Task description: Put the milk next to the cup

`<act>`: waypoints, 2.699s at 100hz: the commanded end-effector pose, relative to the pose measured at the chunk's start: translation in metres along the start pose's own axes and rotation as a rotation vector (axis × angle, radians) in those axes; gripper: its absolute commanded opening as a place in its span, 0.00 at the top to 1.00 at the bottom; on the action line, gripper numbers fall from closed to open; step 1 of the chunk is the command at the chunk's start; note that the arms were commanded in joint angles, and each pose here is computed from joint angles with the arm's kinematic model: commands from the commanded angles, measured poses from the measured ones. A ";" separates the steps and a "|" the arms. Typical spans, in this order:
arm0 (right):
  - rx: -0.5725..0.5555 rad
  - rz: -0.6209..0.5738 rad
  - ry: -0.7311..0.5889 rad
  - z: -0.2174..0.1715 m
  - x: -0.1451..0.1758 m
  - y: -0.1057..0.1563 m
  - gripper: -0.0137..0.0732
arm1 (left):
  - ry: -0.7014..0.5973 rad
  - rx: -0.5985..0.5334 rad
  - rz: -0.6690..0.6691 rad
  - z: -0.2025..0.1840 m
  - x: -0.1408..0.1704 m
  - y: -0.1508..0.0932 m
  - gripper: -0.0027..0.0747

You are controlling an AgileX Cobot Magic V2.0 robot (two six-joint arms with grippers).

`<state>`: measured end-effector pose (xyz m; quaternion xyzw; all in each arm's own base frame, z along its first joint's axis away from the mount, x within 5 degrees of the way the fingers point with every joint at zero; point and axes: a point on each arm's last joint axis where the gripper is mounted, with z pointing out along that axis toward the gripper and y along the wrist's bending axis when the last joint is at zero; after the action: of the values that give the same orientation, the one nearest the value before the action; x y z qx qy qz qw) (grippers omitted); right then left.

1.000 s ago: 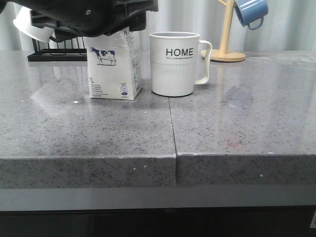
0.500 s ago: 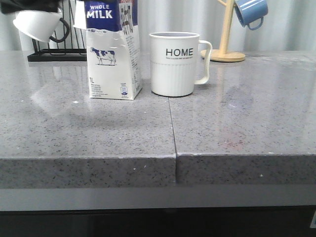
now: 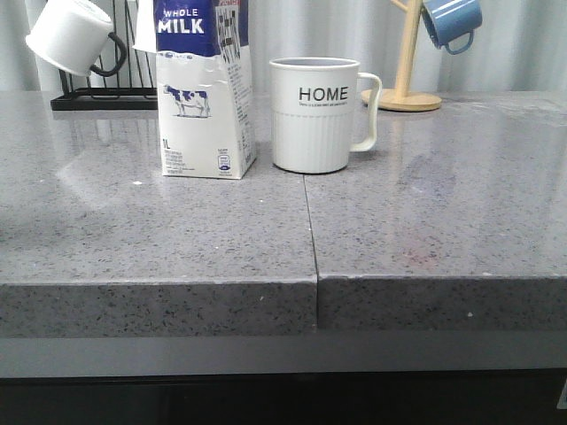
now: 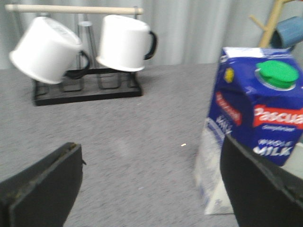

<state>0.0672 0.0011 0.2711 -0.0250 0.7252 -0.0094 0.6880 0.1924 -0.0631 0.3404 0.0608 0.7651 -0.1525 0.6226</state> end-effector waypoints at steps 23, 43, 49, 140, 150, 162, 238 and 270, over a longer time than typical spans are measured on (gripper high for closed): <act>0.004 -0.009 -0.093 -0.001 -0.015 -0.001 0.98 | -0.209 -0.153 -0.010 -0.064 -0.016 0.024 0.22; 0.004 -0.009 -0.093 -0.001 -0.015 -0.001 0.98 | -0.284 -0.219 -0.029 -0.097 0.005 0.029 0.27; 0.004 -0.009 -0.093 -0.001 -0.015 -0.001 0.98 | -0.298 -0.226 -0.030 -0.104 0.012 0.029 0.32; 0.004 -0.009 -0.093 -0.001 -0.015 -0.001 0.98 | -0.316 -0.228 -0.028 -0.113 0.027 0.029 0.99; 0.004 -0.009 -0.093 -0.001 -0.015 -0.001 0.98 | -0.316 -0.228 -0.028 -0.113 0.027 0.029 0.99; 0.004 -0.009 -0.093 -0.001 -0.015 -0.001 0.98 | -0.316 -0.228 -0.028 -0.113 0.027 0.029 0.99; 0.004 -0.009 -0.093 -0.001 -0.015 -0.001 0.98 | -0.265 -0.192 0.172 -0.124 0.149 0.035 0.99; 0.004 -0.009 -0.093 -0.001 -0.015 -0.001 0.98 | -0.326 -0.194 0.163 -0.122 0.156 0.037 0.99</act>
<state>0.0672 0.0011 0.2711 -0.0250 0.7254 -0.0094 0.6878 0.0553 -0.0053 0.2120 0.0433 0.6854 -0.0257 0.7265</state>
